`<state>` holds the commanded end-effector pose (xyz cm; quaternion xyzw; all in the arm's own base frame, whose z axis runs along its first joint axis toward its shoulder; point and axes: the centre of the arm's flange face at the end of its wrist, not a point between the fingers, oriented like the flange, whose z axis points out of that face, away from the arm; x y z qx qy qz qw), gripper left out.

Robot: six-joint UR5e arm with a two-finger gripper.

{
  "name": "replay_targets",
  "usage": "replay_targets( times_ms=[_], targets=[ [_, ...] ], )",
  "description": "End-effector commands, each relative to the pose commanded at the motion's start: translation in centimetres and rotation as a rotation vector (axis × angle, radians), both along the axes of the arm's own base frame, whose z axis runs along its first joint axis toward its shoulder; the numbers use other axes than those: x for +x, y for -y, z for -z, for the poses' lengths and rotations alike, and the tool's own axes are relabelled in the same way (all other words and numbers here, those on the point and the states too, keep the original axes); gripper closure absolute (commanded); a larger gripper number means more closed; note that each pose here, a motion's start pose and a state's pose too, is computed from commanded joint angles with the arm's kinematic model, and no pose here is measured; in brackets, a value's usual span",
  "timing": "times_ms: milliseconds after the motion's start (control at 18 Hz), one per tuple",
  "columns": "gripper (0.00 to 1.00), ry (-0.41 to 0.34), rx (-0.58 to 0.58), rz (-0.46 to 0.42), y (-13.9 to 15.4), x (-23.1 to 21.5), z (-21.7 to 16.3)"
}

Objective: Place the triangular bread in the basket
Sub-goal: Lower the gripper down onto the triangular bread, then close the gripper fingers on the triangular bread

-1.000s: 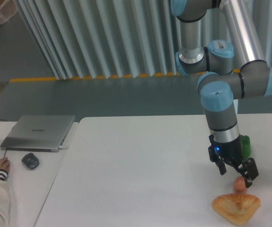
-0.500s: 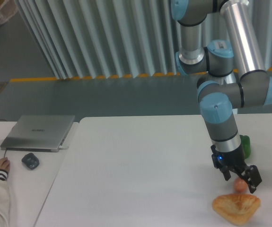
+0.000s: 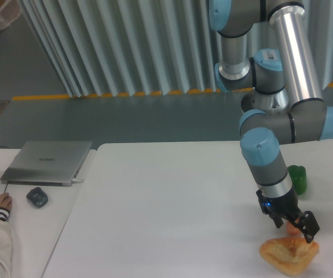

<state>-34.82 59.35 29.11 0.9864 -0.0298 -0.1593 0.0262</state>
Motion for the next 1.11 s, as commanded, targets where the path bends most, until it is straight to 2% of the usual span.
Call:
replay_targets(
  times_ms=[333, 500, 611, 722, 833, 944, 1111],
  targets=[
    [0.0, 0.003, 0.017, -0.065, 0.1, 0.1, 0.5],
    [0.0, 0.012, 0.0, -0.057, -0.4, 0.5, 1.7],
    [0.0, 0.006, 0.017, -0.065, -0.6, 0.2, 1.0],
    [0.0, 0.003, 0.041, -0.099, -0.7, 0.1, 0.4],
    [0.0, 0.003, 0.027, -0.127, -0.9, 0.0, 1.8],
    [0.0, -0.031, 0.003, -0.15, -1.3, 0.5, 2.4],
    [0.0, -0.039, 0.006, -0.162, -1.3, 0.5, 2.2]
  ],
)
